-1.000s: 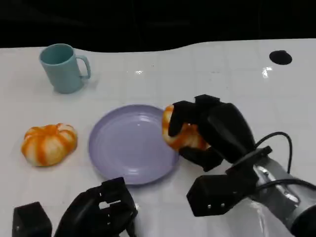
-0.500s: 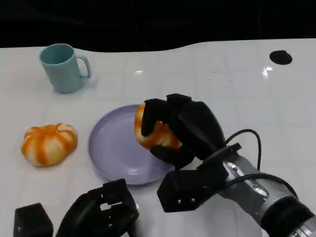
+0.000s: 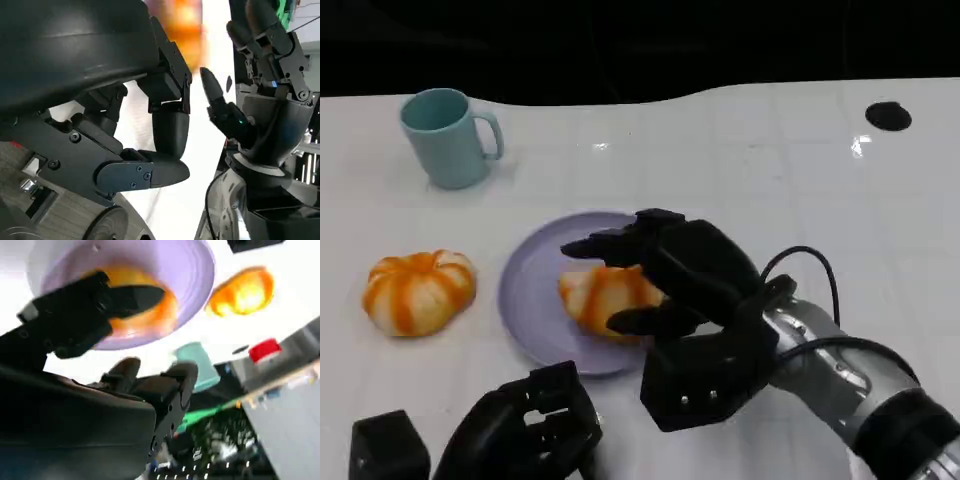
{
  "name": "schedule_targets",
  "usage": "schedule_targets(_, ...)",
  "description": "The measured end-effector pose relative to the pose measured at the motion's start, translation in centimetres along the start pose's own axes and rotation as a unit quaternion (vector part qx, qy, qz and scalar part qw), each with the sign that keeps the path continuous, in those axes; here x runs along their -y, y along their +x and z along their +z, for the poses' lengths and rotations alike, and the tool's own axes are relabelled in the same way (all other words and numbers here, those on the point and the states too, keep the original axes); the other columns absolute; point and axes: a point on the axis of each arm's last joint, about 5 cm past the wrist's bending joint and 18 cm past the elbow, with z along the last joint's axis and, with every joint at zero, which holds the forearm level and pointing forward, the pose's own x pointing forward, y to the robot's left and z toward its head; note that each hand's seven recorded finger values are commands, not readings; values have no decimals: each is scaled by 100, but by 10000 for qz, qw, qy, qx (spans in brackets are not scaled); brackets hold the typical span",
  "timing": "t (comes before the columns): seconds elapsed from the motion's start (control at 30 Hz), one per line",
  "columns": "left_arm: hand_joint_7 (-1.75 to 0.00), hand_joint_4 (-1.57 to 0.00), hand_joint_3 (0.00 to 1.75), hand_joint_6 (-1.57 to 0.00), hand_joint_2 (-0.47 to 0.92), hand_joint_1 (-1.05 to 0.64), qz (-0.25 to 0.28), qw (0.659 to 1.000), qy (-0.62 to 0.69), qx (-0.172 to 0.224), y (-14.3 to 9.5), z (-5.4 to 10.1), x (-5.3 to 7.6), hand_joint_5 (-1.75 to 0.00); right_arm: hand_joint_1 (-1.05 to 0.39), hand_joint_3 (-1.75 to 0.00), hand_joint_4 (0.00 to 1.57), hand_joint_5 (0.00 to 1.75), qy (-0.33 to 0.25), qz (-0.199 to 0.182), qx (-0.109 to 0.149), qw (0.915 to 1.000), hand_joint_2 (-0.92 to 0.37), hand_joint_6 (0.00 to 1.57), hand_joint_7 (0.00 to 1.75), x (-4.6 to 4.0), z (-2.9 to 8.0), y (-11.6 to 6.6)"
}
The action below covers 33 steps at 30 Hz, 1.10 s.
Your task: Grasp the bread from the table and place it into the plate.
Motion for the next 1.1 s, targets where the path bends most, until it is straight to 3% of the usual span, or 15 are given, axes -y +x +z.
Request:
schedule_targets(0.33, -146, -80, 73, -75, 63, -60, -1, 10000, 7, 3, 0, 1, 0, -175, -58, -14, 1, 40, -19, 228, -116, 9997, -92, 25, 1, 57, -12, -97)
schedule_targets(0.63, -146, -80, 74, -74, 62, -60, -3, 10000, 9, 11, 1, 1, 1, -175, -53, -10, 13, 52, 89, -65, -161, 9998, -92, 36, 5, 103, -105, -274)
schedule_targets(0.8, -143, -81, 72, -76, 62, -58, -6, 10000, 0, 5, 4, -3, 2, -175, -45, -8, 24, 62, 157, -506, -120, 9985, -92, 48, 10, 91, -164, -429)
schedule_targets(1.0, -143, -80, 71, -76, 63, -59, 2, 10000, -18, -3, 2, -9, 3, -175, -15, -9, 55, 93, 313, -1335, -37, 9906, -89, 83, 26, 67, -240, -649)
schedule_targets(1.03, -143, -80, 71, -76, 63, -58, 1, 10000, -18, -2, 3, -9, 3, -175, -14, -16, 60, 101, 337, -1490, -12, 9883, -87, 88, 30, 65, -253, -689)
schedule_targets(1.07, -143, -81, 71, -76, 63, -58, 1, 10000, -19, -2, 3, -9, 3, -175, -13, -54, 66, 111, 342, -1607, 20, 9864, -70, 92, 40, 71, -267, -725)
schedule_targets(1.1, -143, -81, 72, -76, 63, -58, 1, 10000, -21, -2, 4, -9, 4, -175, -13, -77, 69, 115, 337, -1728, 67, 9843, -60, 92, 46, 82, -281, -758)
